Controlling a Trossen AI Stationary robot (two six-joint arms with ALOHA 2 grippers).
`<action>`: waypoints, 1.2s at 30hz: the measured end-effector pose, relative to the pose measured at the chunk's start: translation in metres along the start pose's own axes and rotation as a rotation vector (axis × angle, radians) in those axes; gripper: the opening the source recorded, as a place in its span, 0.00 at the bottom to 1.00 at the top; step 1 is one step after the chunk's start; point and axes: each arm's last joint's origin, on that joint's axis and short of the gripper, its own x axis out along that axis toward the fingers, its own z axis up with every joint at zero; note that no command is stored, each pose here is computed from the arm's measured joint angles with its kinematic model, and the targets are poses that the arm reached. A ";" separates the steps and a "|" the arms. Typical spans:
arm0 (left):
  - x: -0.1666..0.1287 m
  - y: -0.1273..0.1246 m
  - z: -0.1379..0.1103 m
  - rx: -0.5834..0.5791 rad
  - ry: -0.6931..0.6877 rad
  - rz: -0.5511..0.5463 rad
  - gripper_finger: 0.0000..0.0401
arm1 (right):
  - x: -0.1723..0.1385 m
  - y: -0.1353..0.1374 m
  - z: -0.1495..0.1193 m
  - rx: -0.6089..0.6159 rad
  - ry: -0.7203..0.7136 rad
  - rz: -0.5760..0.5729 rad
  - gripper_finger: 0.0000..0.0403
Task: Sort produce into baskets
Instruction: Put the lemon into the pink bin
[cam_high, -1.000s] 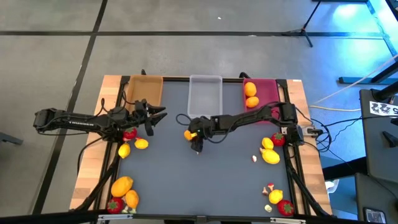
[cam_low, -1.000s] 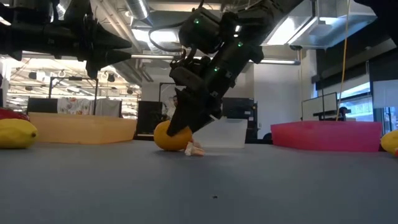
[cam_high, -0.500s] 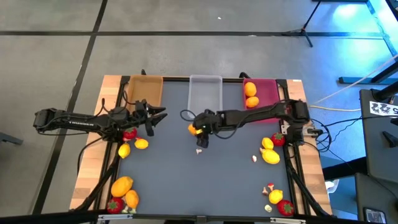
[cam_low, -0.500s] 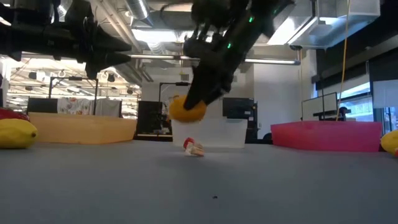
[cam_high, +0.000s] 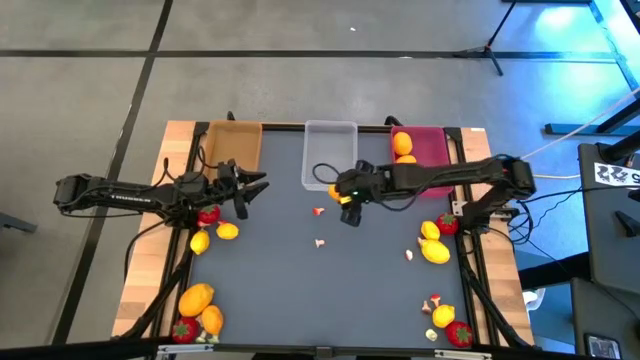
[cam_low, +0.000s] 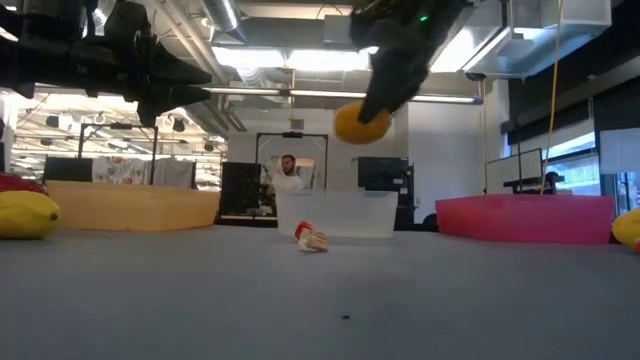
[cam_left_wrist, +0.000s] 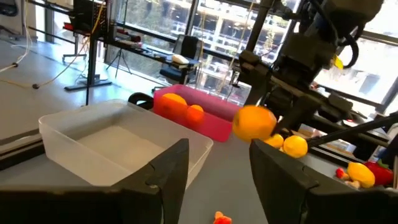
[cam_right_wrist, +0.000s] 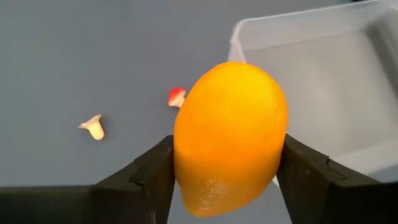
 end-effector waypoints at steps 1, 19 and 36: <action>0.000 0.000 0.000 0.000 -0.001 0.000 0.41 | -0.005 -0.003 -0.005 0.003 0.010 -0.017 0.56; 0.000 0.000 0.001 -0.002 -0.009 0.002 0.41 | -0.037 -0.099 -0.146 0.421 0.085 -0.272 0.56; 0.000 0.000 0.000 0.025 -0.003 0.002 0.41 | 0.001 -0.125 -0.194 0.621 0.162 -0.237 0.56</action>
